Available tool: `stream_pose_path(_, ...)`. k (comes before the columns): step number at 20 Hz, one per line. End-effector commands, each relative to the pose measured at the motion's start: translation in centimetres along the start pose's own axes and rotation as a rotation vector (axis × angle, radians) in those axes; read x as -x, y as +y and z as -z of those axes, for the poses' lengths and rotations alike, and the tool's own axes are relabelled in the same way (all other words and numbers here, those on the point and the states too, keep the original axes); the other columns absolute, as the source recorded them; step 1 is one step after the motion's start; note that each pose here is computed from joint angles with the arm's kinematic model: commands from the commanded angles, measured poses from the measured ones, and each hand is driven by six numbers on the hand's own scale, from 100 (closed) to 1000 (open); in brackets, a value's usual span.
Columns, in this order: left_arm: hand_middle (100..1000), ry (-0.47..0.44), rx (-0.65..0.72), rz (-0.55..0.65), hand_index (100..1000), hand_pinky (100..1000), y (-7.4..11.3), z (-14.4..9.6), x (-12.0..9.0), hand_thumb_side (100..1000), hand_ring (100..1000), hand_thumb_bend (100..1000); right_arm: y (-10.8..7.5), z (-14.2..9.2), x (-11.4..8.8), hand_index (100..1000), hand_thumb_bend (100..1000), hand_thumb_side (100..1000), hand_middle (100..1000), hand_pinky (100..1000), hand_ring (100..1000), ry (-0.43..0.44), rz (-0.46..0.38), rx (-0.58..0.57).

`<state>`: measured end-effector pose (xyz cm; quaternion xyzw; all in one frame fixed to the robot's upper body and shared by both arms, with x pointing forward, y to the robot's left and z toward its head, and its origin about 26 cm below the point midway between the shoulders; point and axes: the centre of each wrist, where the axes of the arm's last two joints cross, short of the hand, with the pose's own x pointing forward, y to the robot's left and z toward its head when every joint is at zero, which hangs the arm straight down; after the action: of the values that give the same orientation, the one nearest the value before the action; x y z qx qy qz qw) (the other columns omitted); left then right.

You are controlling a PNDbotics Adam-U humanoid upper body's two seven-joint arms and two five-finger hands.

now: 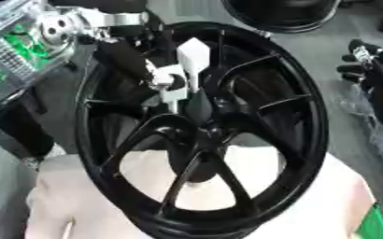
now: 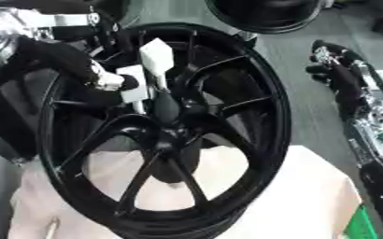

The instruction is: Pull the pin out of the wheel hub.

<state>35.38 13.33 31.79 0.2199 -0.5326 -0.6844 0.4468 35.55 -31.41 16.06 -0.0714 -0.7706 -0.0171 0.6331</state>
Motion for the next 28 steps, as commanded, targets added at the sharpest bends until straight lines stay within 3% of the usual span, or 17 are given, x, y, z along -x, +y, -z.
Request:
stream_pose_path(1, 759, 0.148, 0.185, -0.128, 802, 806, 0.5, -0.2, 0.3, 531, 778, 460, -0.4, 0.2, -1.0, 817, 202, 483, 655, 814, 688, -0.031, -0.014, 0.000)
stream_pose_path(23, 717, 0.118, 0.181, -0.114, 757, 766, -0.1, 1.5, 0.2, 482, 745, 390, -0.3, 0.2, -0.7, 817, 203, 489, 655, 815, 689, -0.025, -0.006, 0.003)
stream_pose_path(28, 691, 0.123, 0.186, -0.105, 735, 750, -0.3, 1.8, 0.4, 418, 725, 344, -0.3, 0.2, -0.7, 816, 203, 489, 654, 815, 688, -0.025, -0.002, 0.004)
